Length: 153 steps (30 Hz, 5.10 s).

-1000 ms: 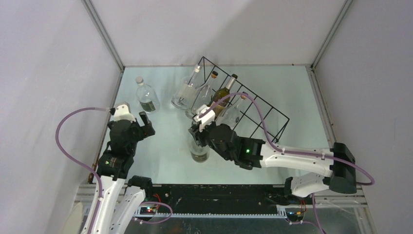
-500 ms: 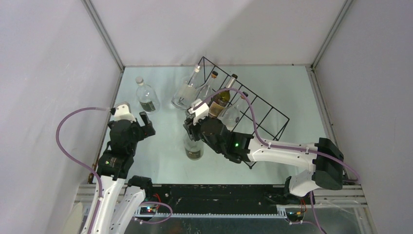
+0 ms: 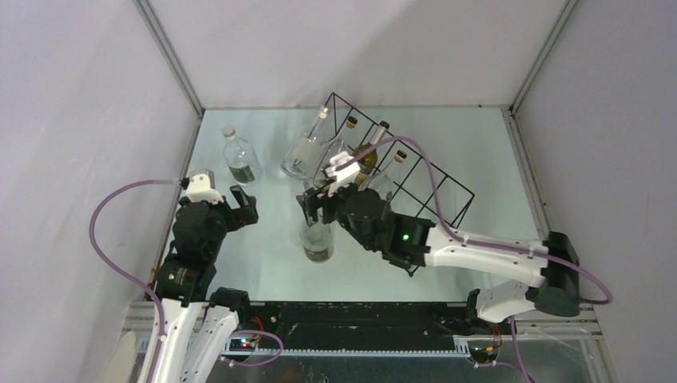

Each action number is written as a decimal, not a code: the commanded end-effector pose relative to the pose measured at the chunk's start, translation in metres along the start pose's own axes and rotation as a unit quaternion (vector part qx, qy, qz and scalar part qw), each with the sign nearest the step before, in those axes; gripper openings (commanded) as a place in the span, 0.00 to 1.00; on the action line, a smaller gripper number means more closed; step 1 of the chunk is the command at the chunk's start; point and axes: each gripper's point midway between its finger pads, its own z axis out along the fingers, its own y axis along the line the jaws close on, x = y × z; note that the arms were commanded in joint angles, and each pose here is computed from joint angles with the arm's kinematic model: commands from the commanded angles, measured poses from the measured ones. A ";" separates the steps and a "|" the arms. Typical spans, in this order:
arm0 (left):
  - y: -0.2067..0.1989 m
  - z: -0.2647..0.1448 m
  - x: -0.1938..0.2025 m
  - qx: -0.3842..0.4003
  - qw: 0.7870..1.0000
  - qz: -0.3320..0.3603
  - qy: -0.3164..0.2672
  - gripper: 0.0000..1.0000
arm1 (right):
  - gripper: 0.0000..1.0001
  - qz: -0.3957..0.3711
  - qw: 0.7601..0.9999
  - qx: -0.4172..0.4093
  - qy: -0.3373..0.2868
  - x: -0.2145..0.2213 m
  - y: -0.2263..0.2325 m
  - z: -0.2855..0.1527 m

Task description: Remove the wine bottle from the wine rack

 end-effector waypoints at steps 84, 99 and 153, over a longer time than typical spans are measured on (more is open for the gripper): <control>-0.145 -0.003 -0.001 0.130 0.986 0.098 -0.047 0.00 | 0.77 0.204 0.936 0.287 0.000 0.066 -0.207 -0.221; -0.046 0.035 -0.075 -0.016 0.995 0.051 -0.090 0.00 | 0.77 0.194 0.935 0.297 0.011 0.078 -0.212 -0.221; 0.059 0.115 -0.170 -0.212 0.954 -0.044 -0.207 0.83 | 0.78 0.168 0.930 0.323 0.048 0.102 -0.228 -0.221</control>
